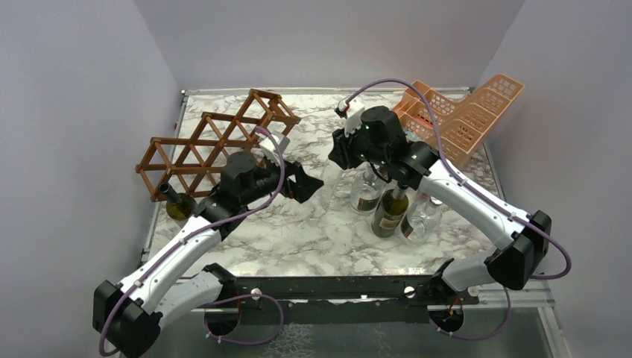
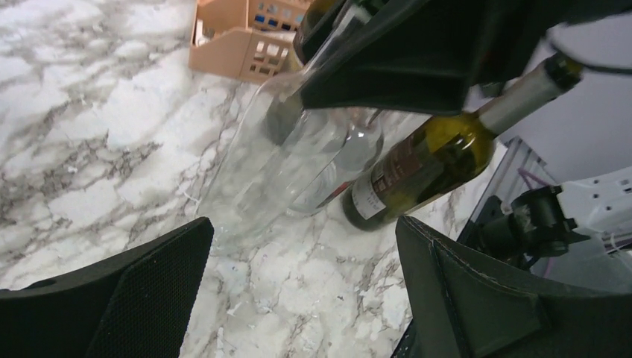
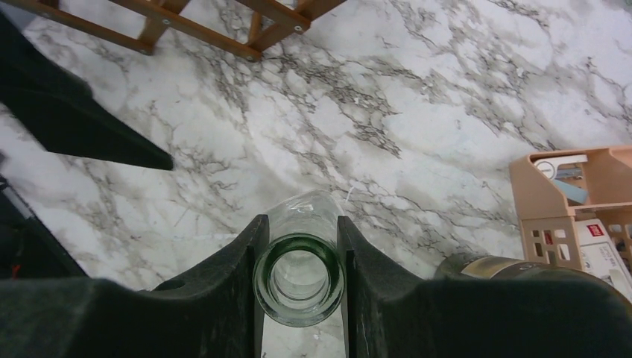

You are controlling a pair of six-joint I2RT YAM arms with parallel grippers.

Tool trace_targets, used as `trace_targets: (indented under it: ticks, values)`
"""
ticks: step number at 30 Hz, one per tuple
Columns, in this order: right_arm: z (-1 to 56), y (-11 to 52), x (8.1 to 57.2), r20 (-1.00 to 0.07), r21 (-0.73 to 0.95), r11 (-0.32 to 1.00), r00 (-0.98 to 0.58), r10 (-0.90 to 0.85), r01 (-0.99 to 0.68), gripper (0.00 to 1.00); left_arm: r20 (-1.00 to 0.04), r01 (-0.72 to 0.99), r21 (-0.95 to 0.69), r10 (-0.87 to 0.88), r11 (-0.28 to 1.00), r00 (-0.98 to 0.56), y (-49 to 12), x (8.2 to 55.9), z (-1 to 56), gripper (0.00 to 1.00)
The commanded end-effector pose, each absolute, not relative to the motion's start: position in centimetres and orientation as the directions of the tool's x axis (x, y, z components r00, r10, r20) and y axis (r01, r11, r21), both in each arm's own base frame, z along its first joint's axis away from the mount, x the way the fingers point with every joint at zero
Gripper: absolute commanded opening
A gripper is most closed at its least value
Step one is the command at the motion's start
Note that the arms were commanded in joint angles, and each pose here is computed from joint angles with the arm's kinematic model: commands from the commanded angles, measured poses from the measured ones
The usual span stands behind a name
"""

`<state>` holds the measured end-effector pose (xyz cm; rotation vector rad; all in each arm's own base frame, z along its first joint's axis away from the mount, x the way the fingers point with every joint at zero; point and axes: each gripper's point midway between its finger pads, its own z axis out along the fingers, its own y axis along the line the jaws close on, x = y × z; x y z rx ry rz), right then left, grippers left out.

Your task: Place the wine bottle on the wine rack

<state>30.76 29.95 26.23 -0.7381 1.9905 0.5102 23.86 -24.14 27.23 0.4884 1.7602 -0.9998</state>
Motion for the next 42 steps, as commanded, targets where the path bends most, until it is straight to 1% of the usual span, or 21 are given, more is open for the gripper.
trace_targets:
  ticks: [1, 5, 9, 11, 15, 19, 23, 26, 29, 30, 32, 35, 37, 39, 42]
  values:
    - [30.1, 31.4, 28.4, -0.917, 0.168, 0.658, -0.361, -0.168, -0.734, 0.06, -0.919, 0.668, -0.362, -0.127, 0.651, -0.373, -25.0, 25.2, 24.5, 0.99]
    - [31.2, 31.2, 26.4, -0.919, 0.237, 0.614, -0.379, -0.11, -0.753, 0.04, -0.945, 0.706, -0.296, -0.091, 0.643, -0.314, -26.0, 25.4, 23.3, 0.99]
    - [32.2, 30.8, 24.4, -0.929, 0.237, 0.552, -0.353, -0.113, -0.799, 0.02, -0.964, 0.736, -0.229, -0.042, 0.637, -0.264, -26.1, 25.5, 22.1, 0.99]
    - [32.3, 30.6, 23.6, -0.93, 0.228, 0.528, -0.343, -0.131, -0.818, 0.01, -0.965, 0.768, -0.228, -0.037, 0.598, -0.258, -26.6, 24.9, 22.1, 0.99]
    - [32.6, 30.7, 21.8, -0.938, 0.198, 0.433, -0.298, -0.176, -0.879, 0.01, -0.972, 0.851, -0.207, -0.002, 0.482, -0.235, -27.9, 23.0, 22.5, 0.99]
    - [33.6, 30.8, 20.1, -0.949, 0.179, 0.346, -0.254, -0.186, -0.921, 0.01, -0.976, 0.876, -0.2, -0.013, 0.439, -0.216, -27.8, 21.8, 22.4, 0.99]
    - [34.6, 30.8, 19.0, -0.955, 0.164, 0.29, -0.226, -0.194, -0.943, 0.01, -0.983, 0.917, -0.175, -0.007, 0.359, -0.185, -27.9, 19.9, 22.6, 0.99]
    - [35.3, 30.9, 18.2, -0.959, 0.152, 0.238, -0.201, -0.2, -0.959, 0.01, -0.985, 0.941, -0.166, 0.004, 0.296, -0.174, -28.2, 18.7, 22.7, 0.95]
    - [35.9, 31.0, 17.2, -0.964, 0.142, 0.181, -0.178, -0.2, -0.973, 0.01, -0.987, 0.954, -0.148, 0.013, 0.261, -0.157, -28.3, 18.0, 23.0, 0.91]
    - [36.1, 31.0, 17.0, -0.965, 0.139, 0.165, -0.171, -0.197, -0.976, 0.01, -0.988, 0.958, -0.141, 0.025, 0.25, -0.152, -28.3, 17.8, 23.1, 0.91]
    - [36.9, 31.1, 16.6, -0.97, 0.129, 0.139, -0.154, -0.187, -0.982, 0.01, -0.986, 0.959, -0.148, 0.044, 0.241, -0.164, -28.3, 17.6, 23.4, 0.91]
    - [38.6, 31.3, 16.2, -0.979, 0.11, 0.107, -0.126, -0.161, -0.988, 0.01, -0.98, 0.972, -0.162, 0.084, 0.173, -0.178, -28.4, 16.4, 23.4, 0.94]
    - [39.4, 31.4, 16.2, -0.983, 0.096, 0.098, -0.11, -0.147, -0.991, 0.01, -0.981, 0.979, -0.152, 0.098, 0.137, -0.166, -28.4, 15.7, 23.4, 0.95]
    - [40.1, 31.4, 16.2, -0.986, 0.084, 0.098, -0.097, -0.135, -0.992, 0.01, -0.984, 0.983, -0.13, 0.107, 0.133, -0.145, -28.2, 15.6, 23.4, 0.92]
    - [40.5, 31.3, 16.0, -0.988, 0.073, 0.089, -0.084, -0.129, -0.993, 0.01, -0.99, 0.983, -0.092, 0.094, 0.159, -0.108, -27.8, 15.9, 24.0, 0.82]
